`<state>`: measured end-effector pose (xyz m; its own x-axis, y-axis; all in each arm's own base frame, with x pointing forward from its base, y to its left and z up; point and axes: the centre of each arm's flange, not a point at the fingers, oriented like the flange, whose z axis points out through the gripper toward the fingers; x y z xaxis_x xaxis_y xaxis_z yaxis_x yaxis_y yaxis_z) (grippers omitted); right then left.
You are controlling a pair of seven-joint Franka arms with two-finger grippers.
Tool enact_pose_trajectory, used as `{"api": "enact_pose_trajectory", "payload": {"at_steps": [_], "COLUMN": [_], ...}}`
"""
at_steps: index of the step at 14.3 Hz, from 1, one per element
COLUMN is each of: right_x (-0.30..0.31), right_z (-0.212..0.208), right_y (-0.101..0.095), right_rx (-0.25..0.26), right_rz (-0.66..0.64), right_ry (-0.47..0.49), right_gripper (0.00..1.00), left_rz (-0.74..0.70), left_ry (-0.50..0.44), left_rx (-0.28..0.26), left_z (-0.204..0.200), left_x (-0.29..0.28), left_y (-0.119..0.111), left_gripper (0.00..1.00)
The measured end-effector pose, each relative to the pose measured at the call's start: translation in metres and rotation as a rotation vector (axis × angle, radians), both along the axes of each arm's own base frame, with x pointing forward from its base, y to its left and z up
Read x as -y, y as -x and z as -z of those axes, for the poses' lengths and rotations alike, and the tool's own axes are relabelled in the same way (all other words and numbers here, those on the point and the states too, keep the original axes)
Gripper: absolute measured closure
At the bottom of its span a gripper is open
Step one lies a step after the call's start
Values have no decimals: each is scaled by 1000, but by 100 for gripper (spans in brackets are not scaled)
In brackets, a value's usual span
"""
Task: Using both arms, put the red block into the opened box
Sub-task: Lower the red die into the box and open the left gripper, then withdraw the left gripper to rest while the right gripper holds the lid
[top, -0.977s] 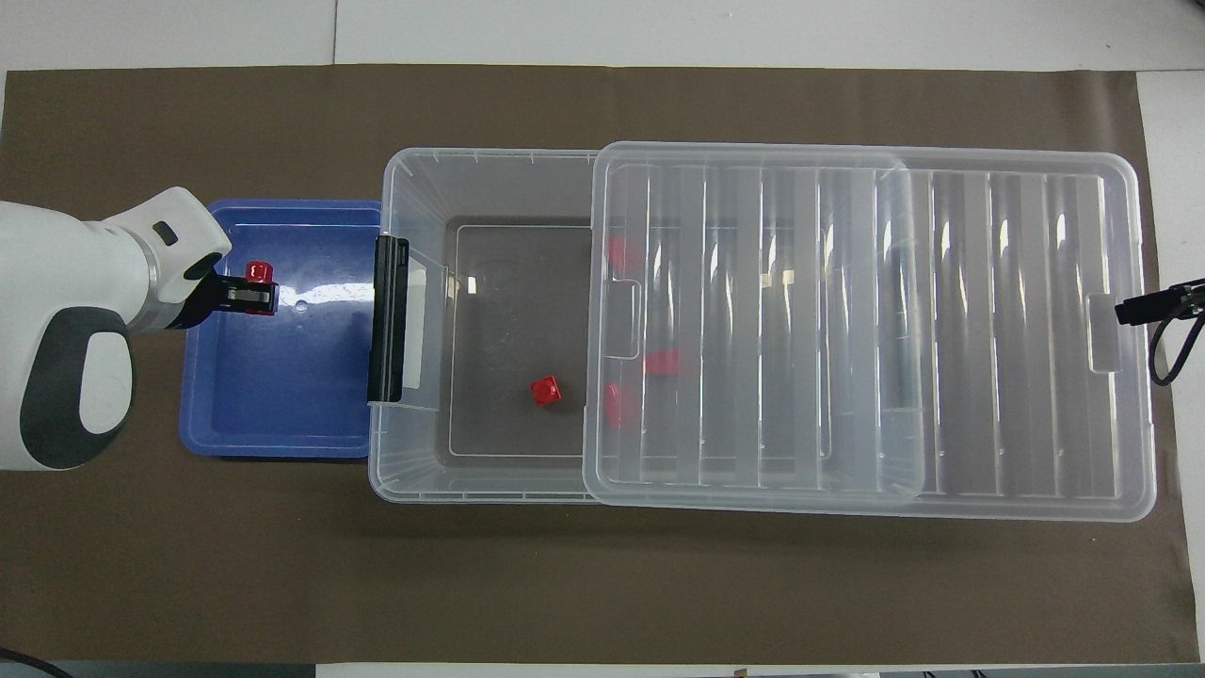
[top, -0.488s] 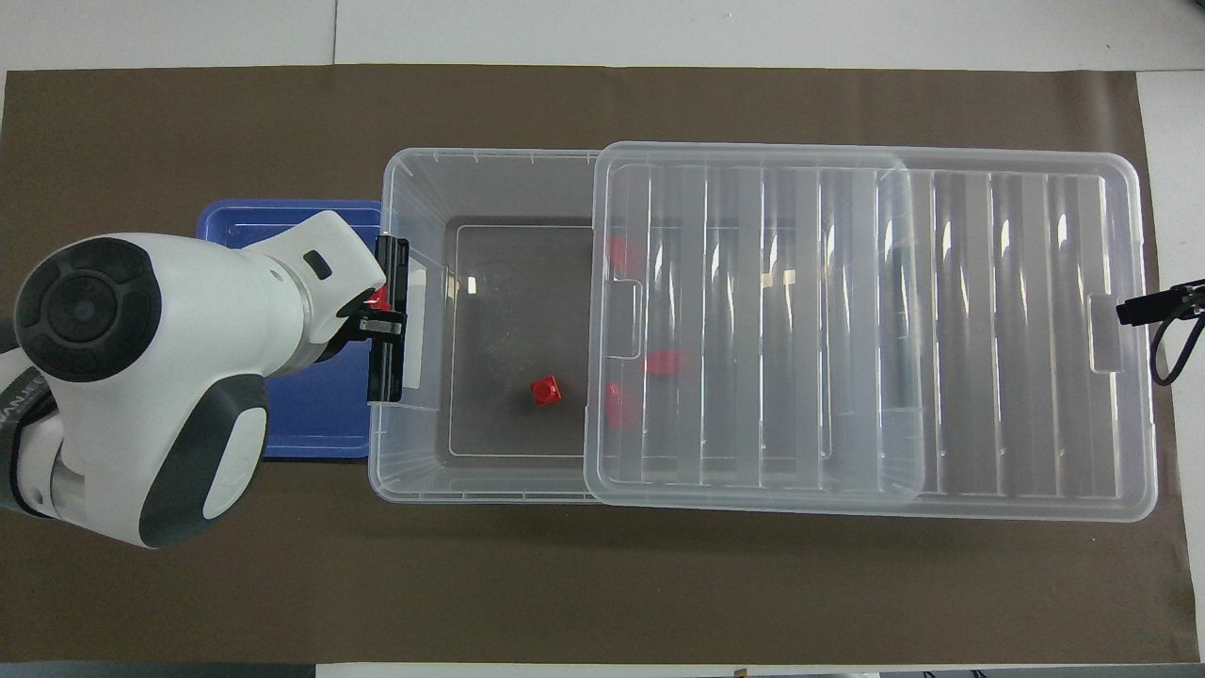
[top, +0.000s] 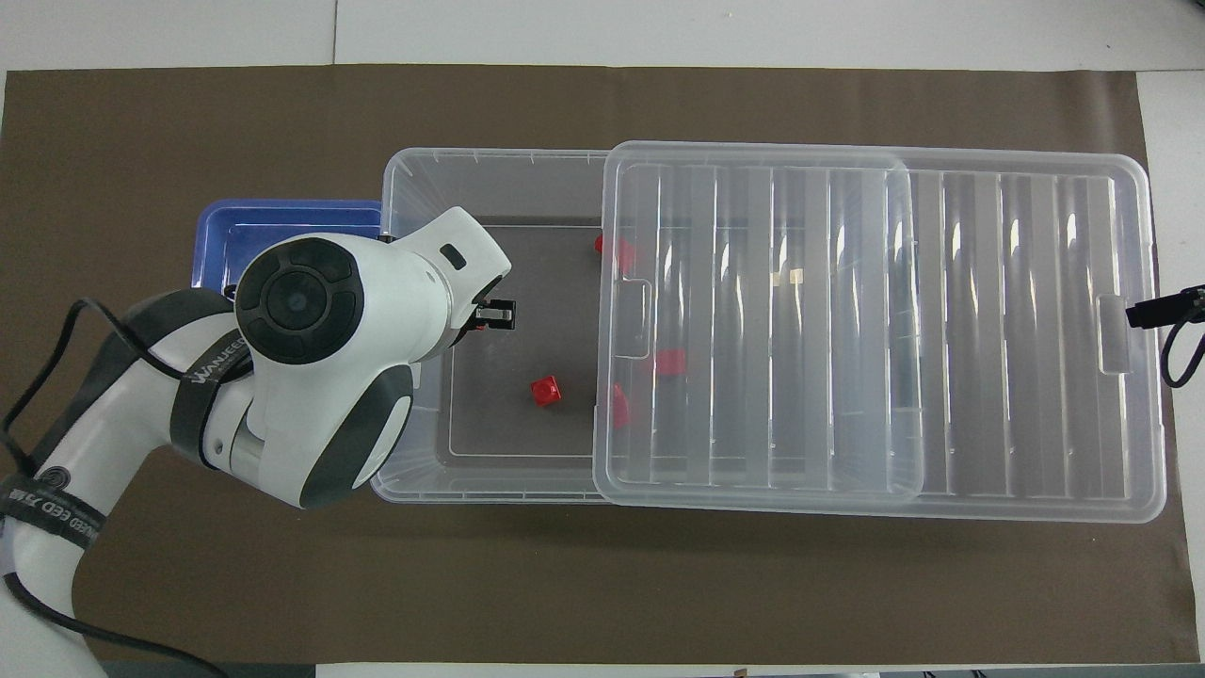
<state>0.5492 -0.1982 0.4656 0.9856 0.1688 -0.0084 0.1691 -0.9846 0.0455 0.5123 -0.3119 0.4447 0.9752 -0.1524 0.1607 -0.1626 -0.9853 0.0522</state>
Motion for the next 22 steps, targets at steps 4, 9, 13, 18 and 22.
{"api": "enact_pose_trajectory", "payload": {"at_steps": [4, 9, 13, 18, 22], "right_x": [1, -13, -14, 3, 15], "right_z": [-18, -48, -49, -49, -39], "right_y": [-4, -11, -11, -5, -1], "right_rx": [9, 2, 2, -1, 1], "right_rz": [-4, -28, -29, -25, -20], "right_ry": [4, -1, -1, 4, 7], "right_gripper": [0, 0, 0, 42, 86], "left_rz": [-19, -50, -54, -62, -68], "left_ry": [14, 16, 27, 35, 44], "left_rx": [6, -9, 3, 18, 35], "left_z": [49, 99, 128, 126, 89], "left_x": [11, 17, 20, 18, 16], "left_y": [-16, -26, -32, -36, -37], "left_gripper": [66, 66, 66, 51, 4]}}
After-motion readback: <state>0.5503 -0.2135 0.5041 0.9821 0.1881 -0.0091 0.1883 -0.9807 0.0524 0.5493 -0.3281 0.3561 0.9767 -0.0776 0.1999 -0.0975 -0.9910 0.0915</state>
